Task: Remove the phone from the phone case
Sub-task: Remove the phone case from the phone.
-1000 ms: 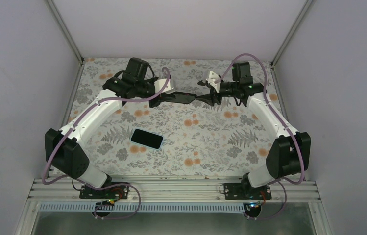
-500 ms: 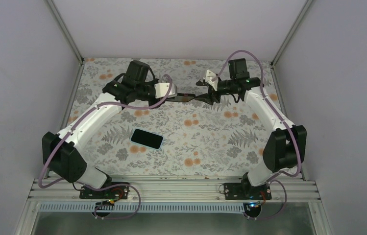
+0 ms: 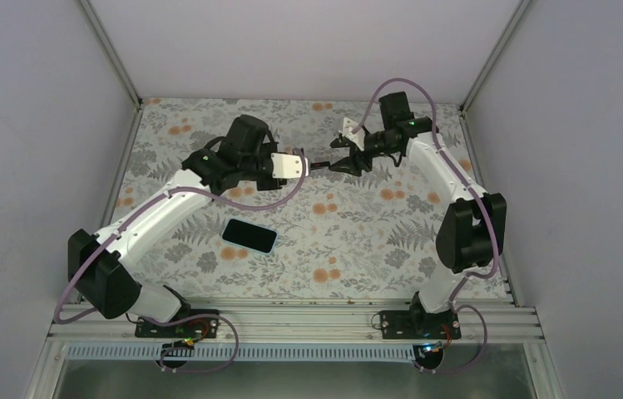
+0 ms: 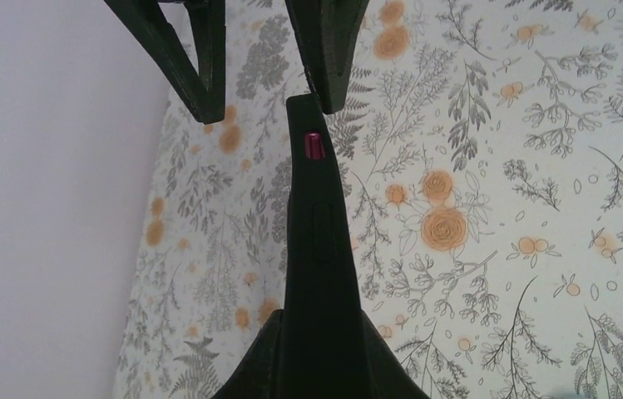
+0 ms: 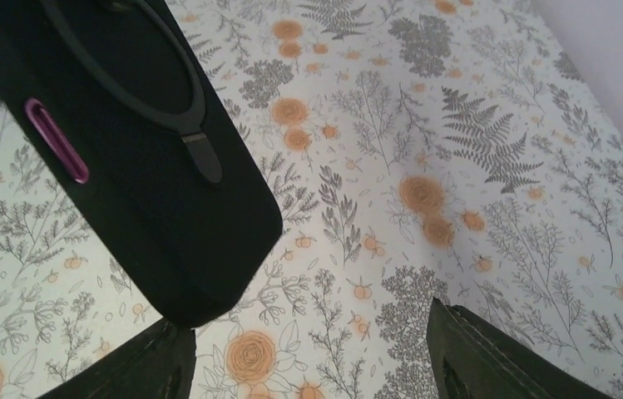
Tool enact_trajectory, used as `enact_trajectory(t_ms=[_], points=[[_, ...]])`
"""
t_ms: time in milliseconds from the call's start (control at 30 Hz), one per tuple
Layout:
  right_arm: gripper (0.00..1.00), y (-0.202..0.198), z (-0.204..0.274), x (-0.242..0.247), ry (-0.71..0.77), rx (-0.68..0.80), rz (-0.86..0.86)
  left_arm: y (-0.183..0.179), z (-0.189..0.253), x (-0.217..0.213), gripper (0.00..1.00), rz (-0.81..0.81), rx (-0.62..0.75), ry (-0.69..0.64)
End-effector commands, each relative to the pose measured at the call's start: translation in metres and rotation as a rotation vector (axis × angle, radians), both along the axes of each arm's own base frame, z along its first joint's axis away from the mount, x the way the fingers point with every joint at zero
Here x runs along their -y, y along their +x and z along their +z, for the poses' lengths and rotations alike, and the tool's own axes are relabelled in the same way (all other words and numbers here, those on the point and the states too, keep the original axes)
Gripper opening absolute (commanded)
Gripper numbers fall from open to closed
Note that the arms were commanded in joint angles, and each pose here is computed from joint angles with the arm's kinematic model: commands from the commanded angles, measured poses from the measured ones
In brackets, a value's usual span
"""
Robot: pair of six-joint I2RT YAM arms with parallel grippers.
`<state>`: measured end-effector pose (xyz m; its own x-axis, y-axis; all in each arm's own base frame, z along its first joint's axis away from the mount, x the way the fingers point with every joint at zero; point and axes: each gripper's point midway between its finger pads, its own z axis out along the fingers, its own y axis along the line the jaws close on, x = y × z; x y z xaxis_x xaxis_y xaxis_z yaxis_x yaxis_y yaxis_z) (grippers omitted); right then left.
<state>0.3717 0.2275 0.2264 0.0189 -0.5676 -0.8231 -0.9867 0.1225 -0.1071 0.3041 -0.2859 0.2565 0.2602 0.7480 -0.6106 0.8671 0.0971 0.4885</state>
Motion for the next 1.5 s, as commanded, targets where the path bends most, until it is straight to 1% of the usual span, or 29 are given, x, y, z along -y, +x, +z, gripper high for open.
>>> enact_trajectory(t_ms=[0, 200, 300, 367, 467, 600, 667, 767, 867, 967, 1467], points=[[0.72, 0.058, 0.030, 0.014, -0.059, 0.271, -0.089, -0.088, -0.022, 0.016, 0.02, -0.296, -0.181, 0.036], [0.73, 0.059, 0.028, 0.016, -0.104, 0.290, -0.050, -0.095, -0.033, 0.013, 0.02, -0.310, -0.186, 0.100], [0.73, 0.063, 0.027, 0.018, -0.117, 0.287, -0.058, -0.092, -0.033, 0.016, 0.02, -0.298, -0.185, 0.108], [0.72, 0.055, 0.026, 0.019, -0.126, 0.275, -0.039, -0.086, -0.035, 0.015, 0.02, -0.283, -0.168, 0.118], [0.72, 0.019, 0.017, 0.024, -0.137, 0.248, 0.013, -0.077, -0.032, 0.016, 0.02, -0.261, -0.116, 0.097], [0.76, -0.037, 0.005, 0.029, -0.122, 0.285, 0.032, -0.072, -0.027, 0.021, 0.02, -0.256, -0.096, 0.056], [0.77, -0.060, -0.001, 0.028, -0.116, 0.269, 0.044, -0.069, -0.027, 0.024, 0.02, -0.256, -0.102, 0.054], [0.76, -0.087, -0.014, 0.023, -0.110, 0.221, 0.067, -0.067, -0.028, 0.029, 0.02, -0.261, -0.116, 0.050], [0.75, -0.105, -0.025, 0.018, -0.104, 0.194, 0.077, -0.066, -0.028, 0.031, 0.02, -0.264, -0.120, 0.043], [0.74, -0.111, -0.034, 0.016, -0.103, 0.180, 0.074, -0.066, -0.025, 0.031, 0.02, -0.263, -0.117, 0.039], [0.69, -0.123, -0.050, 0.013, -0.081, 0.122, 0.091, -0.063, -0.022, 0.032, 0.02, -0.252, -0.111, 0.034]])
